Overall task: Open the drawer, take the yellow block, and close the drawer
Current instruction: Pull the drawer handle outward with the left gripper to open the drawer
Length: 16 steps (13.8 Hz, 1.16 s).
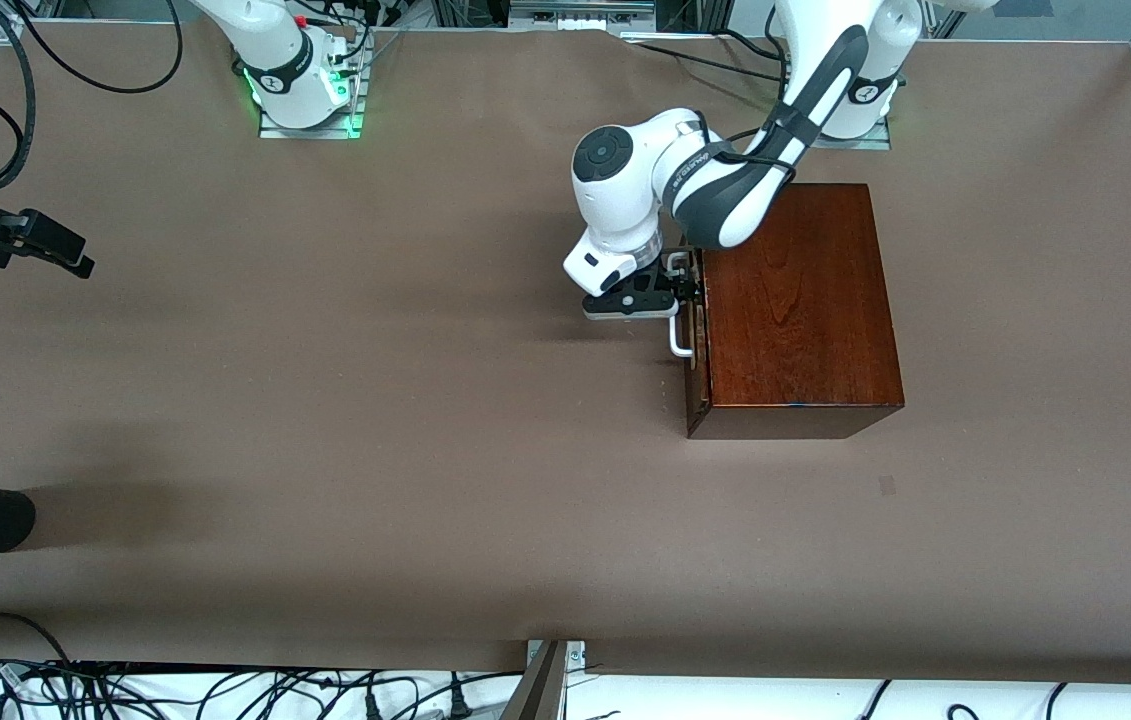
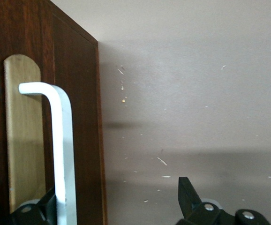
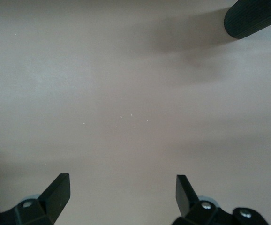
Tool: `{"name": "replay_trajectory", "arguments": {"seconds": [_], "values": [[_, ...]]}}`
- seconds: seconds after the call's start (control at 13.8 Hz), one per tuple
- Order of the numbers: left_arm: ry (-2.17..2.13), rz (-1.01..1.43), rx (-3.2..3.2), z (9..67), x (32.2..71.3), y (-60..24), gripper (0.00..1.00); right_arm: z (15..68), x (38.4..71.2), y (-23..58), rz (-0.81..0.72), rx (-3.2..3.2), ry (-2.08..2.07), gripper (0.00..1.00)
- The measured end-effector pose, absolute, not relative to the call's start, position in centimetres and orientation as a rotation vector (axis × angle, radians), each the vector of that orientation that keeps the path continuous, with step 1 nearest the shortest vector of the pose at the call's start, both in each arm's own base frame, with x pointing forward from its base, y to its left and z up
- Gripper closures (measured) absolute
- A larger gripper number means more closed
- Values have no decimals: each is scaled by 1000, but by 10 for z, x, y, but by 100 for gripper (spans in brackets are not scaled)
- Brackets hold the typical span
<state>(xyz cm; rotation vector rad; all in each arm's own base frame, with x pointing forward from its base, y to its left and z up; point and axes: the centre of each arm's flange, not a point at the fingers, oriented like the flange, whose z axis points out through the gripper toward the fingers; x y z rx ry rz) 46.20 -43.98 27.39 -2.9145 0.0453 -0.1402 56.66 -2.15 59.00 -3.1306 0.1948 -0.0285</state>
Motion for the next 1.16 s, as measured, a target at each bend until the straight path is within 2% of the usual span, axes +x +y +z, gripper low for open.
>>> {"name": "replay_trajectory", "arguments": {"seconds": [1.16], "values": [[-7, -153, -2948, 278, 447, -528, 0, 590, 567, -21, -28, -3131, 194, 0]]}}
